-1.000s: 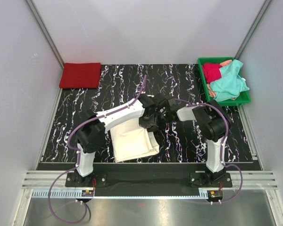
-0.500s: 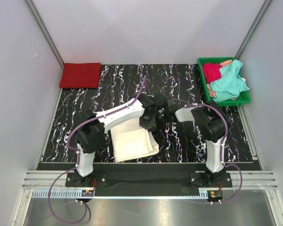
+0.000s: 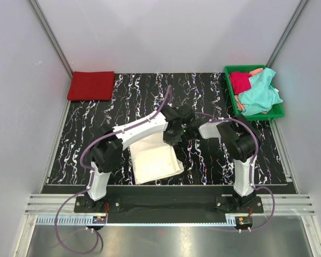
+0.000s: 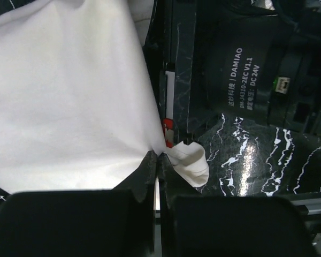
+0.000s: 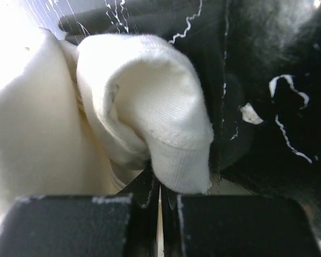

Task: Fold and stack the t-shirts
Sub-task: Fold the tshirt

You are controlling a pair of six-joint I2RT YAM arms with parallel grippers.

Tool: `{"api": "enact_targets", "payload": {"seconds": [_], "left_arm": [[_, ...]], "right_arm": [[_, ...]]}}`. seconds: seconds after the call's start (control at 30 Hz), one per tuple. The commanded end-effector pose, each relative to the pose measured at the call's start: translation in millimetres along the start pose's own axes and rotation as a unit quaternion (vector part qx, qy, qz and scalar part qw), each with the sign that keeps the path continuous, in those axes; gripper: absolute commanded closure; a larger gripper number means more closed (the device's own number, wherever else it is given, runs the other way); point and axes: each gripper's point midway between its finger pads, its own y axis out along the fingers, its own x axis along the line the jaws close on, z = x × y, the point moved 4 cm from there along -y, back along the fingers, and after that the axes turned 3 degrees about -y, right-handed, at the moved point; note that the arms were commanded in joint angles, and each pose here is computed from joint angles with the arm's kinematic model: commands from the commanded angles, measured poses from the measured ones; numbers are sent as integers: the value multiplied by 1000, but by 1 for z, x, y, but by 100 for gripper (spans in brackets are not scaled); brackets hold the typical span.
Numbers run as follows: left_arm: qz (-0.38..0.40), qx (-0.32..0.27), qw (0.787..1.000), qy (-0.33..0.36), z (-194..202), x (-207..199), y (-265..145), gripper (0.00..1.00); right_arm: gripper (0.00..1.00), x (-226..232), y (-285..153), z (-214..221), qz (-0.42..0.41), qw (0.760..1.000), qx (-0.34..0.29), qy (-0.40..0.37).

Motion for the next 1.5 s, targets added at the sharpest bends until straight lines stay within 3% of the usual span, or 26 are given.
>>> {"api": "enact_targets", "payload": {"seconds": [0.0, 0.37, 0.47, 0.5, 0.53, 0.63, 0.73, 0.8, 0.93, 0.97, 1.03, 1.07, 1.13, 1.23, 1.27, 1.33, 1.37, 1.43, 1.47], "left_arm": [[35, 0, 999, 14, -3, -17, 6, 100], [41, -19, 999, 23, -9, -6, 20, 95], [38, -35, 999, 17, -14, -1, 14, 83], [44, -44, 998, 17, -17, -1, 6, 69], [45, -52, 998, 15, -19, 0, 1, 61], [67, -84, 994, 12, -28, 1, -25, 48], [99, -116, 988, 10, -38, 2, -57, 42], [118, -127, 985, -1, -41, 11, -76, 44], [137, -123, 983, -23, -32, 43, -80, 54], [172, -132, 976, -37, -35, 49, -89, 60], [183, -94, 978, -45, -11, 68, -57, 66], [240, -101, 964, -55, -17, 66, -62, 70], [265, -78, 959, -58, -2, 76, -39, 75], [319, -111, 941, -28, -18, 68, -42, 73], [342, -112, 933, -18, -27, 60, -37, 66], [376, -108, 920, -2, -46, 47, -34, 63], [387, -69, 919, 1, -46, 39, -14, 63], [419, -55, 906, 17, -63, 18, -16, 67], [415, -40, 909, 10, -67, 13, 3, 68]], "right_arm": [[100, -29, 11, 5, 64, 998, -8, 15], [100, -13, -15, -6, 83, 996, -28, -2], [97, 1, -29, -13, 89, 995, -31, -22], [94, 2, -33, -10, 96, 995, -23, -17], [92, 8, -38, -15, 91, 995, -27, -21], [87, 14, -57, -19, 105, 994, -33, -27], [82, 12, -80, -26, 126, 991, -45, -31], [80, 7, -92, -28, 146, 988, -46, -30], [80, 6, -122, -31, 155, 983, -46, -85], [80, 12, -124, -26, 141, 985, -35, -96], [81, 27, -123, -12, 94, 989, -21, -116], [81, 44, -118, -4, 41, 991, -4, -128], [81, 60, -99, 20, 20, 989, 38, -141], [83, 65, -75, 53, 1, 986, 105, -132], [84, 67, -71, 56, -18, 985, 105, -136], [87, 57, -69, 67, -24, 986, 113, -117], [88, 54, -68, 69, -26, 986, 115, -120], [92, 44, -67, 77, -30, 984, 130, -119], [93, 39, -65, 79, -29, 984, 136, -116]]}}
